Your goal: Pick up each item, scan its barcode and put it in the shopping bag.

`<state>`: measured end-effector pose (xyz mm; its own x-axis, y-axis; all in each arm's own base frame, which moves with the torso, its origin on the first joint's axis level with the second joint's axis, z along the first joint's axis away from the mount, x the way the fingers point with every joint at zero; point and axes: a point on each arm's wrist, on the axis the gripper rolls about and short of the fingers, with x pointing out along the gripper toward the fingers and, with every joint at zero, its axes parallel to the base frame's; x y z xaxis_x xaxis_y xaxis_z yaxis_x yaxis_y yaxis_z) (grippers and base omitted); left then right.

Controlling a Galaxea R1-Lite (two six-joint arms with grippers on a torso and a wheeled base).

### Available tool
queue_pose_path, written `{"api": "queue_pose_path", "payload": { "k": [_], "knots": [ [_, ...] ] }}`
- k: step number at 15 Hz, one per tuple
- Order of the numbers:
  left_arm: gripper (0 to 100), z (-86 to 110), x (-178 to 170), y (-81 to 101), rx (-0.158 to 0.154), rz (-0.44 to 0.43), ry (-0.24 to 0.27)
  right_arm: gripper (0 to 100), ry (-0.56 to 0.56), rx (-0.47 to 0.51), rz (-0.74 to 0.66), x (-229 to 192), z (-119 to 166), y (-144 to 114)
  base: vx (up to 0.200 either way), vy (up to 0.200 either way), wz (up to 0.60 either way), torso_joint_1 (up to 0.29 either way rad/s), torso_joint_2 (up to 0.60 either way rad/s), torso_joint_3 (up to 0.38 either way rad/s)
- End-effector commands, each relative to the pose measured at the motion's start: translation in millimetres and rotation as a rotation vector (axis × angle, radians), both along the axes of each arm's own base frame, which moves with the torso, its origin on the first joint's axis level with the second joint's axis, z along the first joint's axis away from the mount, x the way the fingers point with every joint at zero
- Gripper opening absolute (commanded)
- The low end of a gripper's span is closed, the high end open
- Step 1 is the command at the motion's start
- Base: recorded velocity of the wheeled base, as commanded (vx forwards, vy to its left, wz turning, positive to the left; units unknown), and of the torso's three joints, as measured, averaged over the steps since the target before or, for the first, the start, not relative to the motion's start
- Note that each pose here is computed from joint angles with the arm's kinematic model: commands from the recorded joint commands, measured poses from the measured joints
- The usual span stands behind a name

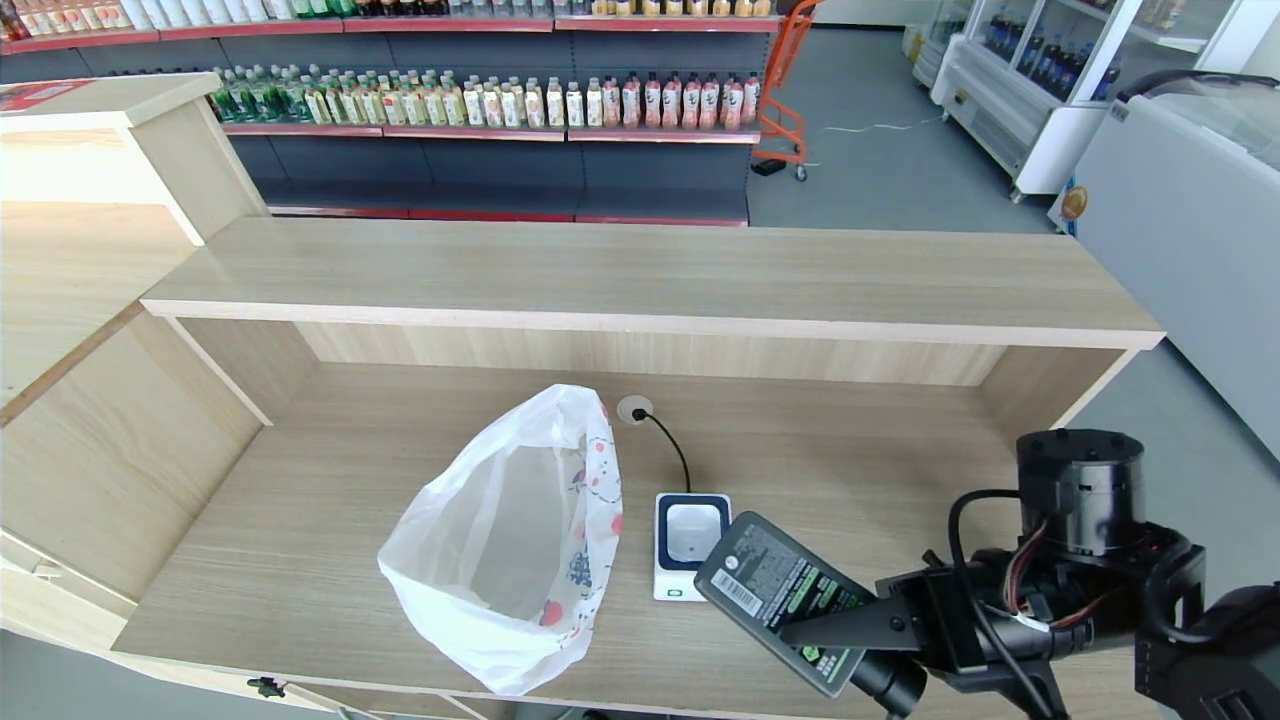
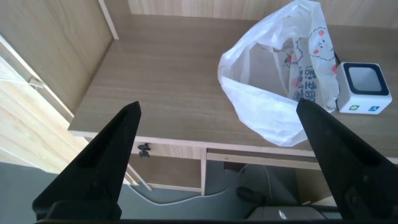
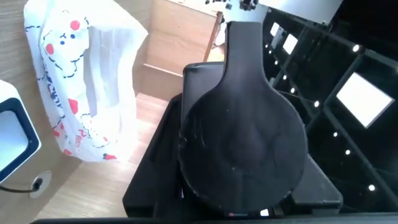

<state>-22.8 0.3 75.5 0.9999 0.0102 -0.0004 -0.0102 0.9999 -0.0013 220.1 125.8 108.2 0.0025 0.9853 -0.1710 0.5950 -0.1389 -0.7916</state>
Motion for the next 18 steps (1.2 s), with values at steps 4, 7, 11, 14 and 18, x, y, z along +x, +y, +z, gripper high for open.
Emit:
{"api": "queue_pose_path", "payload": {
  "k": [4,7,11,14,18],
  "knots": [
    [100,0.0,0,0.0,0.0,0.001,0.0,0,0.021,-0.002,0.028,5,-6,5,0.0,0.0,0.0,0.0,0.0,0.0],
    [100,0.0,0,0.0,0.0,0.001,0.0,0,0.023,0.003,0.076,8,-7,18,0.0,0.0,0.0,0.0,0.0,0.0],
    [100,0.0,0,0.0,0.0,0.001,0.0,0,0.023,0.009,0.113,7,-6,25,0.0,0.0,0.0,0.0,0.0,0.0],
    [100,0.0,0,0.0,0.0,0.001,0.0,0,0.02,0.011,0.116,6,-5,25,0.0,0.0,0.0,0.0,0.0,0.0],
    [100,0.0,0,0.0,0.0,0.001,0.0,0,0.026,0.008,0.118,2,-6,23,0.0,0.0,0.0,0.0,0.0,0.0]
  ]
}}
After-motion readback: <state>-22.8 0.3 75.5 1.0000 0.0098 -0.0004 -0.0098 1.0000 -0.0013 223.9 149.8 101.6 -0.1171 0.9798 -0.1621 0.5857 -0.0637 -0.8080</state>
